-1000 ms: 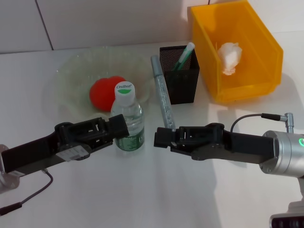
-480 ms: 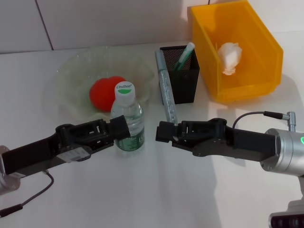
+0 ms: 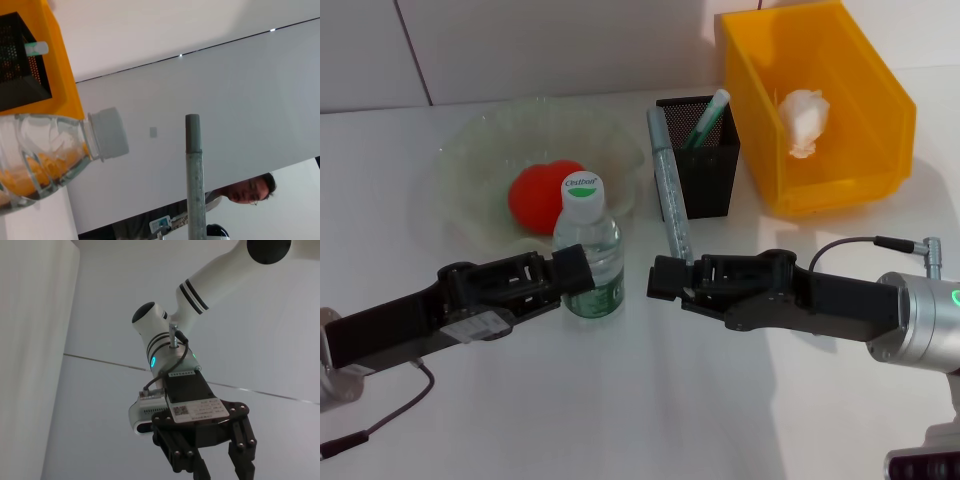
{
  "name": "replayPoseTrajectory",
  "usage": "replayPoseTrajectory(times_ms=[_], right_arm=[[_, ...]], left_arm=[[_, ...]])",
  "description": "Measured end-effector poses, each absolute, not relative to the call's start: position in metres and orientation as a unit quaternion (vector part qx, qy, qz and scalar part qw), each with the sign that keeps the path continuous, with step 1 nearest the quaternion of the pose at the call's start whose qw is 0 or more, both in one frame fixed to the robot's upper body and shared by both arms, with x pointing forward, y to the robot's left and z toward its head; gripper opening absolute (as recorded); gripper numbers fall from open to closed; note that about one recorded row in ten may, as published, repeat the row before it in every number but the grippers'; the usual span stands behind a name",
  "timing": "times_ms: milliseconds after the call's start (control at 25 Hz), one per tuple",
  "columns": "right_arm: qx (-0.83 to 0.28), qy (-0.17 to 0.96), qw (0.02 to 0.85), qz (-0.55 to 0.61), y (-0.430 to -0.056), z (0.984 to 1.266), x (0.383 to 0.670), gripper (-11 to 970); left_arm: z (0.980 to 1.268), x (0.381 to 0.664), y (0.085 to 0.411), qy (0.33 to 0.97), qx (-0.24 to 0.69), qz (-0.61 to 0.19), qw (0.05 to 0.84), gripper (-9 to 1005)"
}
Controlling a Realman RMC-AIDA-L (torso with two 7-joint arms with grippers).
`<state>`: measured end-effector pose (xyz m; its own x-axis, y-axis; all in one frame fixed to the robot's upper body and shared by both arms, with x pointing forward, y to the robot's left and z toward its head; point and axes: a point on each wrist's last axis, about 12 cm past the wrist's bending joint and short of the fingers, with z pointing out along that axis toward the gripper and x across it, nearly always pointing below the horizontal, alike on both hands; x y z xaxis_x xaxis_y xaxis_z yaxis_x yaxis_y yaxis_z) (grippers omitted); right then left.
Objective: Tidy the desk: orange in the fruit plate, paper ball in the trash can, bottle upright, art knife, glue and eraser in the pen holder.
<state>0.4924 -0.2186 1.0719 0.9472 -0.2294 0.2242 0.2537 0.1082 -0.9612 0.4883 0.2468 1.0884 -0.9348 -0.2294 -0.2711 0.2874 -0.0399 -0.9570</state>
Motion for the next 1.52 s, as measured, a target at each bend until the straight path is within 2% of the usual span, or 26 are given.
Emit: replayPoseTrajectory(times_ms=[1520], right_arm=[[-0.616, 0.027, 0.766, -0.179, -0.2250, 1.0726, 0.4867, 164]], left_arm=[[1.0857, 0.4796, 0.2423, 0.666, 0.034, -0.721, 0.186, 366]])
